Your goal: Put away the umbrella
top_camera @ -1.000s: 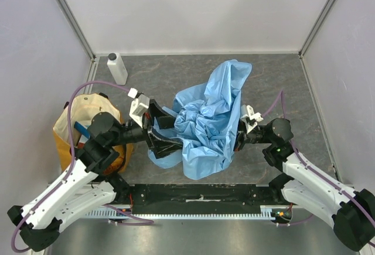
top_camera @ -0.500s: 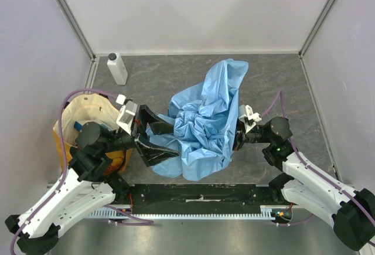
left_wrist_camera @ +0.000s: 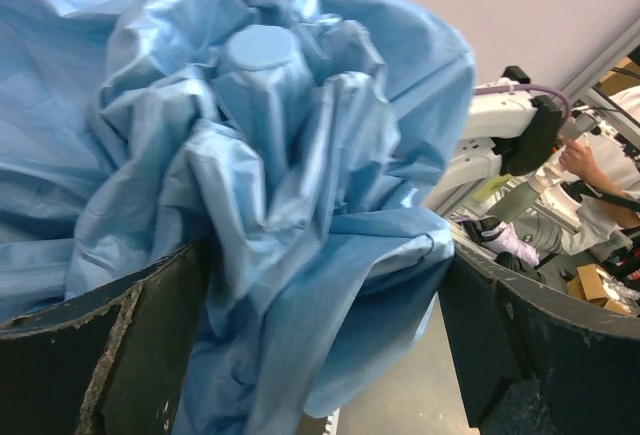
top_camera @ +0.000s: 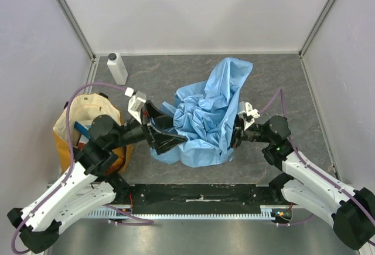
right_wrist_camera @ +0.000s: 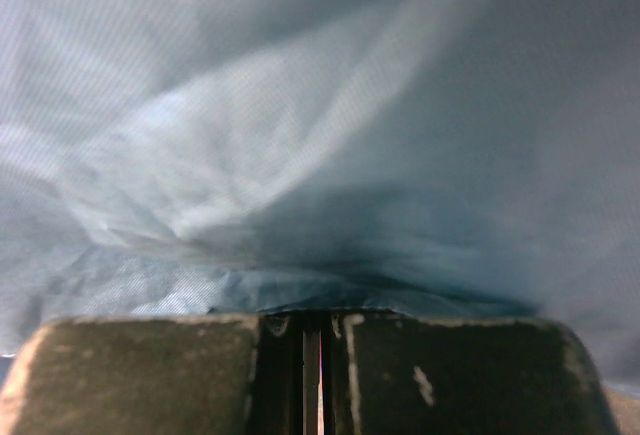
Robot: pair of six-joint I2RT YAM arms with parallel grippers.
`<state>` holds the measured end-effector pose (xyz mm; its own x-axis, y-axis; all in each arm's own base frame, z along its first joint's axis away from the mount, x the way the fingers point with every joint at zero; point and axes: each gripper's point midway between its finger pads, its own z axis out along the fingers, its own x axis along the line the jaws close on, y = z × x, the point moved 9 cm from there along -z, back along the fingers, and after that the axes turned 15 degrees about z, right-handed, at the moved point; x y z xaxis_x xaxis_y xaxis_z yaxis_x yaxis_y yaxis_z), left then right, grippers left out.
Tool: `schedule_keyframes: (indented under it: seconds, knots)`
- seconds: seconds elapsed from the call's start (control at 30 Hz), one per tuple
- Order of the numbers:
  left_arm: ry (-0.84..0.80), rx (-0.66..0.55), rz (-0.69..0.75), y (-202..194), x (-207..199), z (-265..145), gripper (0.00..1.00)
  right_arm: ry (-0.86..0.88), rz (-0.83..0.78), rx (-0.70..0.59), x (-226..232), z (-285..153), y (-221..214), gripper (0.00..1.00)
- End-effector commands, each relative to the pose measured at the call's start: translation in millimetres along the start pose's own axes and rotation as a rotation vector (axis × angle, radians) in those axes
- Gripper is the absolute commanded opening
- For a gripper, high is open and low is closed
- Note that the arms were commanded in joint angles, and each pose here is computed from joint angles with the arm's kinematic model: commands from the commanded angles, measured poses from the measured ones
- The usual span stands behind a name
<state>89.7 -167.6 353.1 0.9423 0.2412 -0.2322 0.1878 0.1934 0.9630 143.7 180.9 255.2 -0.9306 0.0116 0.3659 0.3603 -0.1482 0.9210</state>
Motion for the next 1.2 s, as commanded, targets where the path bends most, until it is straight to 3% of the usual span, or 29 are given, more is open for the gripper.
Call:
schedule_keyframes:
  seconds: [0.0, 0.2, 0.4, 0.67, 0.73, 0.87, 1.0, 1.1, 1.17]
  knots:
    - [0.029, -0.047, 0.034, 14.1, 8.4, 14.6, 0.97, 0.082, -0.127, -0.069, 16.8, 3.5, 32.0, 0.00]
    - [0.005, -0.123, 0.089, 23.6, 15.3, 29.8, 0.97, 0.119, -0.122, -0.029, 16.4, 3.4, 24.5, 0.00]
    - [-0.118, -0.175, 0.042, 23.7, 15.9, 47.5, 0.97, 0.133, -0.112, -0.006, 15.2, 3.5, 19.1, 0.00]
    - [-0.110, -0.214, 0.025, 25.8, 22.9, 58.6, 0.96, 0.124, -0.130, 0.057, 16.9, 11.3, 11.4, 0.00]
    - [-0.139, -0.213, 0.036, 26.0, 21.9, 60.1, 0.86, 0.127, -0.139, 0.054, 18.7, 11.7, 12.0, 0.00]
    - [-0.153, -0.207, 0.060, 23.8, 21.0, 58.9, 0.42, 0.095, -0.118, 0.042, 18.2, 10.8, 12.6, 0.00]
    - [-0.158, -0.209, 0.114, 22.6, 20.9, 55.5, 0.04, -0.006, -0.013, -0.010, 17.4, 10.1, 10.3, 0.00]
    - [-0.166, -0.233, 0.150, 20.8, 20.0, 52.5, 0.02, -0.099, 0.097, -0.069, 19.3, 7.4, 6.2, 0.00]
    - [-0.171, -0.264, 0.165, 19.7, 19.2, 50.2, 0.02, -0.149, 0.142, -0.086, 20.1, 2.8, 0.2, 0.11]
